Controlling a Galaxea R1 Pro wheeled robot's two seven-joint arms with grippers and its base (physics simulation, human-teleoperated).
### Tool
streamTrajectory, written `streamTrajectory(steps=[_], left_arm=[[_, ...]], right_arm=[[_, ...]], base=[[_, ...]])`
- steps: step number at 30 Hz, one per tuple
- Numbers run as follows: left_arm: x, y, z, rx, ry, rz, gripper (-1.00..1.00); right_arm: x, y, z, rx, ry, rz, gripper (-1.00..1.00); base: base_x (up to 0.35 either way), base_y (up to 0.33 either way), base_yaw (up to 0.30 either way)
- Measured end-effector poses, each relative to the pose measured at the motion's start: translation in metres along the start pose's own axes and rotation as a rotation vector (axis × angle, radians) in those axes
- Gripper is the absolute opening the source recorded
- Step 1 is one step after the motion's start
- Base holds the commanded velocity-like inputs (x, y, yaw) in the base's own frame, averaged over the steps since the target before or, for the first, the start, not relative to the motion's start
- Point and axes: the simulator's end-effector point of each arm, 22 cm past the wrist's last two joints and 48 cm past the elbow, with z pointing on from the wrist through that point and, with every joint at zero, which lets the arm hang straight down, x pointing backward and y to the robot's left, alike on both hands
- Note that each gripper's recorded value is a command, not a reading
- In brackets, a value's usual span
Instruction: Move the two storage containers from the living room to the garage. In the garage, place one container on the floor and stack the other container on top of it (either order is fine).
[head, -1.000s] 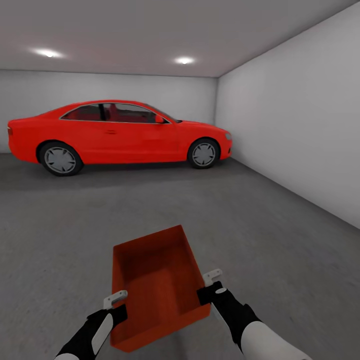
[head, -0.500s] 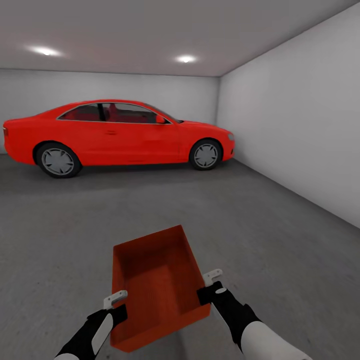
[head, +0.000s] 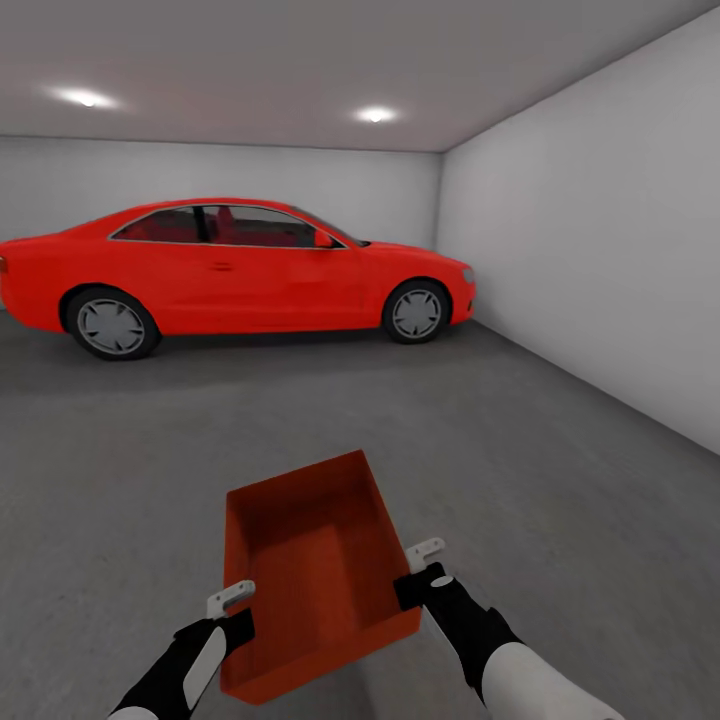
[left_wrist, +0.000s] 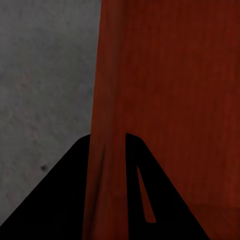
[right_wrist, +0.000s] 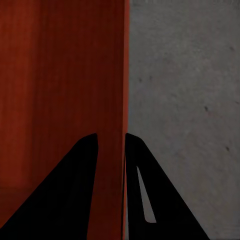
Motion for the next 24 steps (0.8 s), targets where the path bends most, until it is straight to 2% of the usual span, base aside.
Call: streamTrajectory(steps=[24], left_arm=[[-0.0001,0.0000,0.0000,0.001,0.000,0.001,-1.00]], right_arm=[[0.0000,0.0001,0.0000,0.000,0.000,0.000,-1.00]], base=[[0.311,0.122,0.000]])
